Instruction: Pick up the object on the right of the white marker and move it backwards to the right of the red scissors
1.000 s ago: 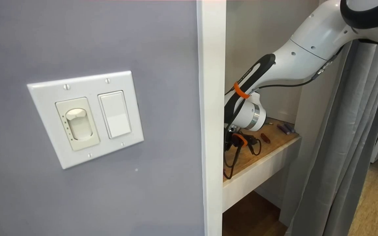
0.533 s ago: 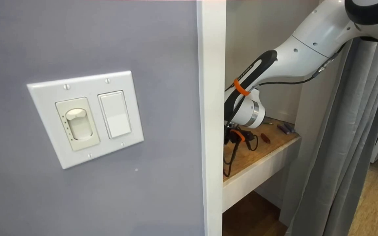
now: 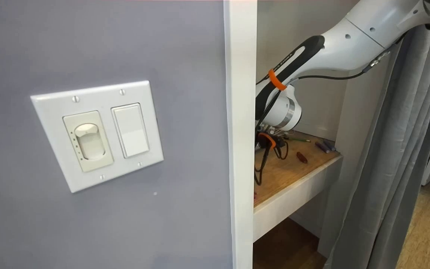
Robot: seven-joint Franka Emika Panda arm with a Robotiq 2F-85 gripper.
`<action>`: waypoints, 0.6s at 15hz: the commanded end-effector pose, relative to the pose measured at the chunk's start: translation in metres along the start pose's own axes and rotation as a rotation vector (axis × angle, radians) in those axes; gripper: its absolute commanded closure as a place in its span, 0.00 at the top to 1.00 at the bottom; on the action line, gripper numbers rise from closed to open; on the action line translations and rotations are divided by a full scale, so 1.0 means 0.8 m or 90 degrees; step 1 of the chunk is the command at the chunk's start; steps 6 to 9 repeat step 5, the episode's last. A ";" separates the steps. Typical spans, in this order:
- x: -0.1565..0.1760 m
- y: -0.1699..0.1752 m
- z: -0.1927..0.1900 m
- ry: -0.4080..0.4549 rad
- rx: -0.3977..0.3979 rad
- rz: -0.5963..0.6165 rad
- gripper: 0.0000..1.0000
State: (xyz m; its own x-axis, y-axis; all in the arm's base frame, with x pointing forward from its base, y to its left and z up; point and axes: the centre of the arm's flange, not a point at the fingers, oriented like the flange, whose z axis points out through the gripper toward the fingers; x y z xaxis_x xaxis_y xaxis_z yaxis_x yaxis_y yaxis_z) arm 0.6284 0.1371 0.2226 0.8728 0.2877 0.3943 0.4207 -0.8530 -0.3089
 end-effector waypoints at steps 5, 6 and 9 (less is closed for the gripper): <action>0.001 0.002 -0.011 -0.007 0.010 -0.007 1.00; 0.001 0.002 -0.011 -0.007 0.010 -0.007 1.00; 0.001 0.002 -0.011 -0.007 0.010 -0.007 1.00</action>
